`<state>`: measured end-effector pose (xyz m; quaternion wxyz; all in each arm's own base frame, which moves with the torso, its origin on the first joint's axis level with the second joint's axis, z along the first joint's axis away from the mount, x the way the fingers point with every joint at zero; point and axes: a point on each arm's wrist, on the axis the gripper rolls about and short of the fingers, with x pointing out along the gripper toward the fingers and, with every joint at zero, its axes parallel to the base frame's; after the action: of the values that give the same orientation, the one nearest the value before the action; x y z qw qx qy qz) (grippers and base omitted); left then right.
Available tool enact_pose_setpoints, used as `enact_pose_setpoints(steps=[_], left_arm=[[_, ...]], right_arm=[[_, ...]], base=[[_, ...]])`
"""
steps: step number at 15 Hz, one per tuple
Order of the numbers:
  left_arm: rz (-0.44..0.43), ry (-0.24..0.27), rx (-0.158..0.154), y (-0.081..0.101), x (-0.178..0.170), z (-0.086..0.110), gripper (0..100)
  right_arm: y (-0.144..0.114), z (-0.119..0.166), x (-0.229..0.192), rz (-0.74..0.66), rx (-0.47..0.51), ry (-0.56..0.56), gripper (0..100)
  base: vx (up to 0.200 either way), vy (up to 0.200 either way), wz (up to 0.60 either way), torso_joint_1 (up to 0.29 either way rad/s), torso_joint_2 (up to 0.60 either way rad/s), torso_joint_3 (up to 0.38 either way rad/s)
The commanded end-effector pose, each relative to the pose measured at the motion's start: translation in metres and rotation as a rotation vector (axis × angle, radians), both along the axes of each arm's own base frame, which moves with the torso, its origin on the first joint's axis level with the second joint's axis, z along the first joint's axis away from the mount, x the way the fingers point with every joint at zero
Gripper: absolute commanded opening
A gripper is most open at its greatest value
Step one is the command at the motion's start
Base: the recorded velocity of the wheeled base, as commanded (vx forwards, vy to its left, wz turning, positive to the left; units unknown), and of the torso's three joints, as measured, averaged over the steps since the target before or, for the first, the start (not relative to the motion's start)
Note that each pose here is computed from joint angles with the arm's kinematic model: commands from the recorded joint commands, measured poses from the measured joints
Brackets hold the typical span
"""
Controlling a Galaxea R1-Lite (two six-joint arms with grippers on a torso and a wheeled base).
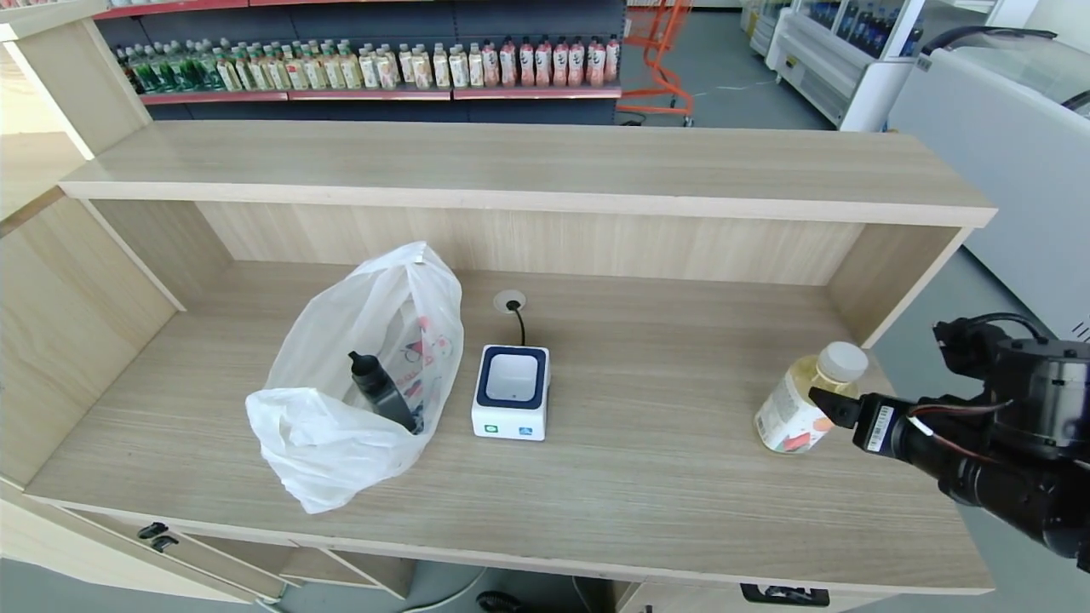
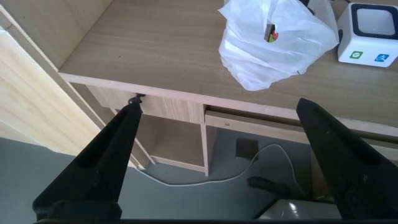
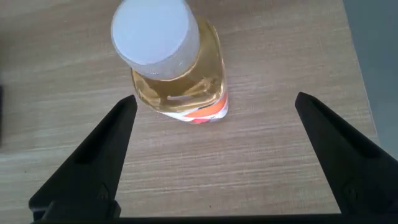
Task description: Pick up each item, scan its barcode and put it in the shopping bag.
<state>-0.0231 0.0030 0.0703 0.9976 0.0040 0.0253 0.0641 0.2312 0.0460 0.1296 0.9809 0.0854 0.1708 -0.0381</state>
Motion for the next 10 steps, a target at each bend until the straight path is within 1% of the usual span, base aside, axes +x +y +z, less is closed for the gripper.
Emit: enact_pose_setpoints(steps=[1, 4, 10], left_arm=[[0.0, 0.0, 0.0, 0.0, 0.0, 0.0, 100], [0.0, 0.0, 0.0, 0.0, 0.0, 0.0, 100], [0.0, 0.0, 0.0, 0.0, 0.0, 0.0, 100]], right_arm=[[0.017, -0.03, 0.019, 0.05, -0.036, 0.067, 100], [0.023, -0.043, 0.032, 0.056, -0.054, 0.035, 100], [0.036, -0.056, 0.051, 0.086, -0.04, -0.032, 100]], base=[[0.0, 0.0, 0.0, 0.0, 0.0, 0.0], [0.0, 0.0, 0.0, 0.0, 0.0, 0.0], [0.0, 0.0, 0.0, 0.0, 0.0, 0.0]])
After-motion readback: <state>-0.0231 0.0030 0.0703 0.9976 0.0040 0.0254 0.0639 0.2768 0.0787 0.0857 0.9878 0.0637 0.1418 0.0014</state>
